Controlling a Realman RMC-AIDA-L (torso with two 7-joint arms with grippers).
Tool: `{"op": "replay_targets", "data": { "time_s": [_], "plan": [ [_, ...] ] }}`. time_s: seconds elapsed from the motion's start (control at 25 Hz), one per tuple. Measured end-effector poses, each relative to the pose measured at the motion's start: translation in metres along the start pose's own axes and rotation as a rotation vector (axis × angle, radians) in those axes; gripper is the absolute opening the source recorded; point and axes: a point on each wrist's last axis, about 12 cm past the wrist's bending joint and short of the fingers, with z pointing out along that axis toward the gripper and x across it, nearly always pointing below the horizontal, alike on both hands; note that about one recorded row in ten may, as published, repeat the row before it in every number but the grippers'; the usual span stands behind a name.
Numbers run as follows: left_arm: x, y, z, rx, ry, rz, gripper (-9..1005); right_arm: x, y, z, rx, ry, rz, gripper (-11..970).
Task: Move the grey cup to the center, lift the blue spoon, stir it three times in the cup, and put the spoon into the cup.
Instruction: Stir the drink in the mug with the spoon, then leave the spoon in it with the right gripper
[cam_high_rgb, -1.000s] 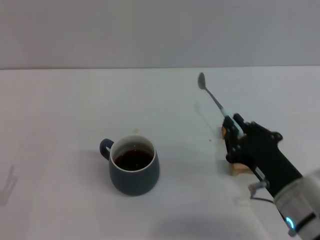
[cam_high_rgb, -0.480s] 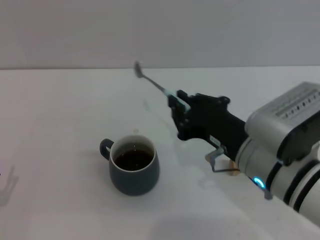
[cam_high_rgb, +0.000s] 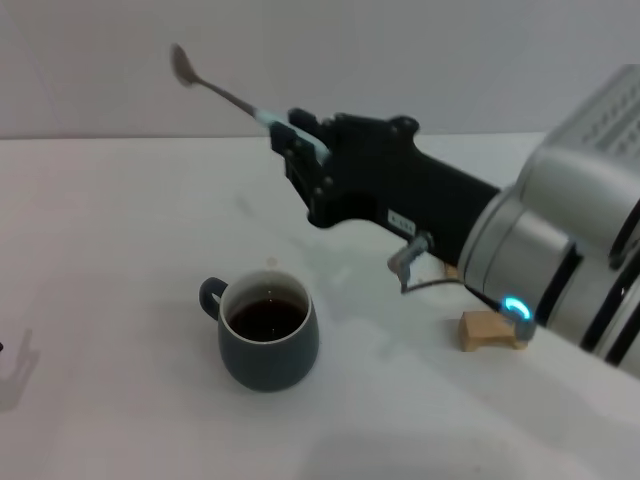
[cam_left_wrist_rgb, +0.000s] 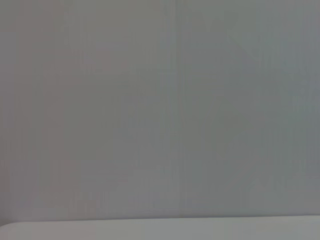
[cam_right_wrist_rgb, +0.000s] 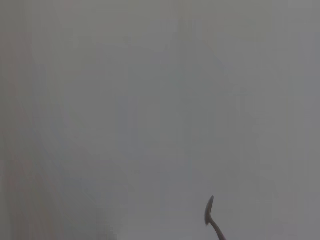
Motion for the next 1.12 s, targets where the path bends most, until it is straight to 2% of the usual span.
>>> {"op": "replay_targets", "data": {
  "time_s": [0.12, 0.28, 0.56, 0.8, 0.88, 0.92, 1.12],
  "plan": [
    [0.0, -0.001, 0.001, -0.001, -0.001, -0.002, 859, -0.015, -0.002, 0.007, -0.027, 0.0, -0.035, 134],
    [0.0, -0.001, 0.003, -0.002, 0.001, -0.004, 859, -0.018, -0.005, 0.012, -0.008, 0.018, -0.101, 134],
    [0.0, -0.002, 0.003, -0.007, 0.0, -0.01, 859, -0.03, -0.014, 0.016, -0.009, 0.053, -0.108, 134],
    [0.0, -0.002, 0.002, -0.008, 0.0, -0.003, 859, -0.049, -0.014, 0.018, -0.104, 0.141, -0.066, 134],
    [0.0, -0.002, 0.001, -0.009, -0.002, -0.002, 859, -0.057, -0.016, 0.016, -0.12, 0.178, -0.061, 134],
    [0.0, -0.001, 0.001, -0.013, -0.002, -0.002, 859, -0.067, -0.016, 0.015, -0.123, 0.219, -0.064, 134],
    [0.0, 0.0, 0.0, -0.016, -0.004, -0.001, 859, -0.083, -0.017, 0.011, -0.118, 0.304, -0.074, 134]
  ]
}}
